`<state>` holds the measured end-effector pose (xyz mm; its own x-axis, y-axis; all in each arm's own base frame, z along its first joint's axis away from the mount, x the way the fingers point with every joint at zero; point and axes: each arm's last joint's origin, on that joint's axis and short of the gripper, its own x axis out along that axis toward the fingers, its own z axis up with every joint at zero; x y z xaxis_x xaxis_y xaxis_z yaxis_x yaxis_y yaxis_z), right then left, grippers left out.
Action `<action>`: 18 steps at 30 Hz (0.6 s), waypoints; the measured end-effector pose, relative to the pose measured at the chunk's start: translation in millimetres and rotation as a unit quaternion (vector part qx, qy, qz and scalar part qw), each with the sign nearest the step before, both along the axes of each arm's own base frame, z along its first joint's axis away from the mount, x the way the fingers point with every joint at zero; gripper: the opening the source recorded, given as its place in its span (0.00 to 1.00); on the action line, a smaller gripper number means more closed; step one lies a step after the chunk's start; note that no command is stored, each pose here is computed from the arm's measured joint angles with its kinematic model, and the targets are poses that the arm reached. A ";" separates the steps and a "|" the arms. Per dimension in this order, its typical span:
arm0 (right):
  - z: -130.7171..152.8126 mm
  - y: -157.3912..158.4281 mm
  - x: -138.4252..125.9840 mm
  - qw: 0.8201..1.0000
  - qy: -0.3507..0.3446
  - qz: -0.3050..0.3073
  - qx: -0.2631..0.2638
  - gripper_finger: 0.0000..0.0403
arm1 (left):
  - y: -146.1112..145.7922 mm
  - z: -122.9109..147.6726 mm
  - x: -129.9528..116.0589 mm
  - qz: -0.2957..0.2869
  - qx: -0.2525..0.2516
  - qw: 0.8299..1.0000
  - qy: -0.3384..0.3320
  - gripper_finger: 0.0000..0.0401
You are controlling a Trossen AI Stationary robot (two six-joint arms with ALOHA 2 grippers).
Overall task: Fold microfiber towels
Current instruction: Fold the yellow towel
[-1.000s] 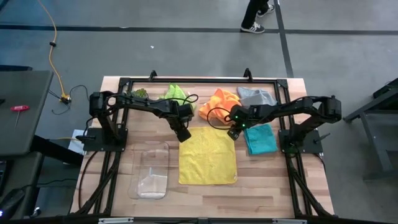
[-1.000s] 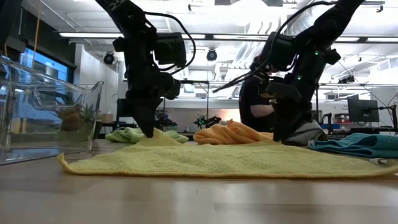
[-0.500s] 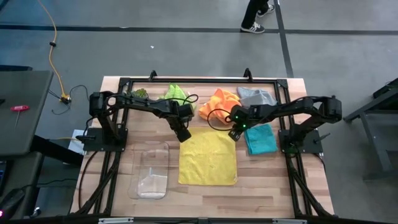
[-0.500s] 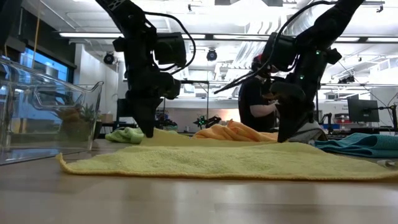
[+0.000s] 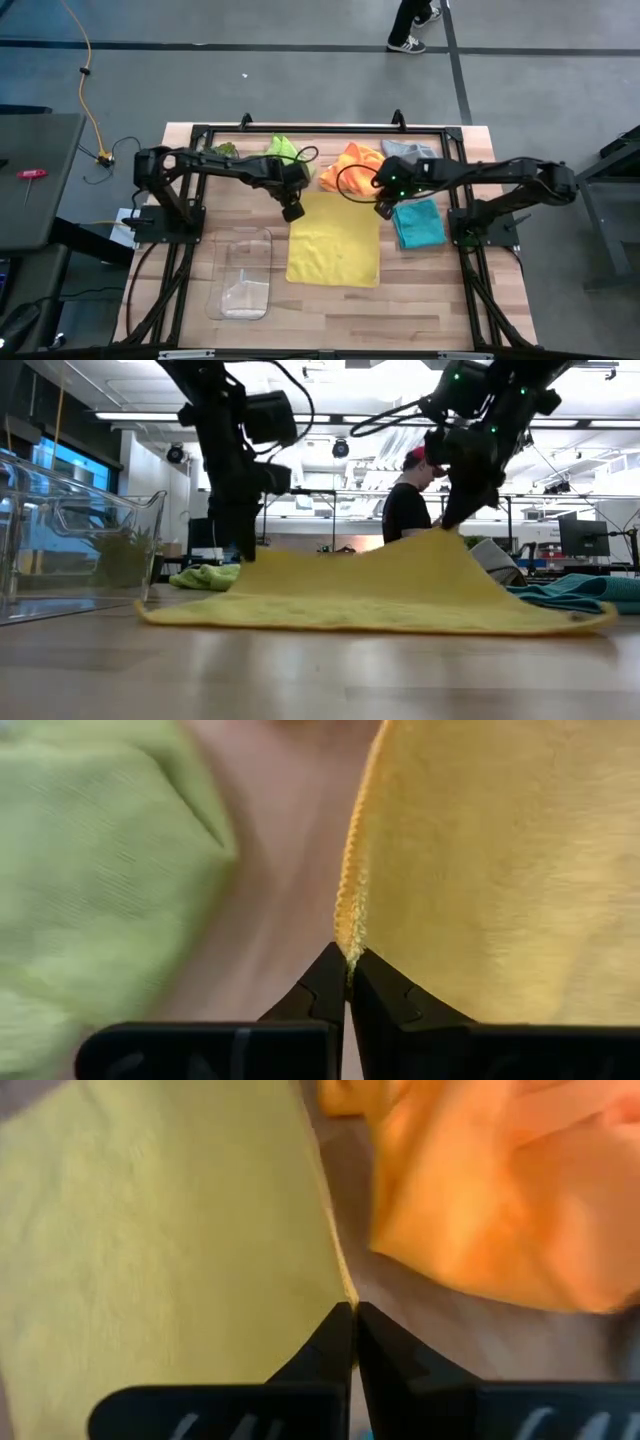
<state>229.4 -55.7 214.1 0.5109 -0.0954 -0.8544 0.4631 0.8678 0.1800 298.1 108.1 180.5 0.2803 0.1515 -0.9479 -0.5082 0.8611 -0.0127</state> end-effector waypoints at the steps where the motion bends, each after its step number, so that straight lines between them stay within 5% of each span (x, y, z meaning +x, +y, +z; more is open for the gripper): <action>1: 2.5 -0.6 -0.1 1.000 0.006 0.001 -0.012 0.00 | 1.5 3.1 -0.3 -0.001 0.006 1.000 -0.008 0.00; 9: 15.8 -6.0 2.1 0.994 0.027 0.008 -0.109 0.00 | 6.0 27.2 -8.1 -0.023 0.079 0.996 -0.027 0.00; 18: 40.4 -8.8 6.4 0.988 0.027 0.006 -0.149 0.00 | 4.4 55.0 -11.6 -0.052 0.176 0.981 -0.060 0.00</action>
<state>235.8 -64.5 254.5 0.4674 -0.3419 -0.8152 0.4547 0.8838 -0.1100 286.5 112.5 235.5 0.4186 0.4278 -0.8011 -0.4309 0.8700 0.2395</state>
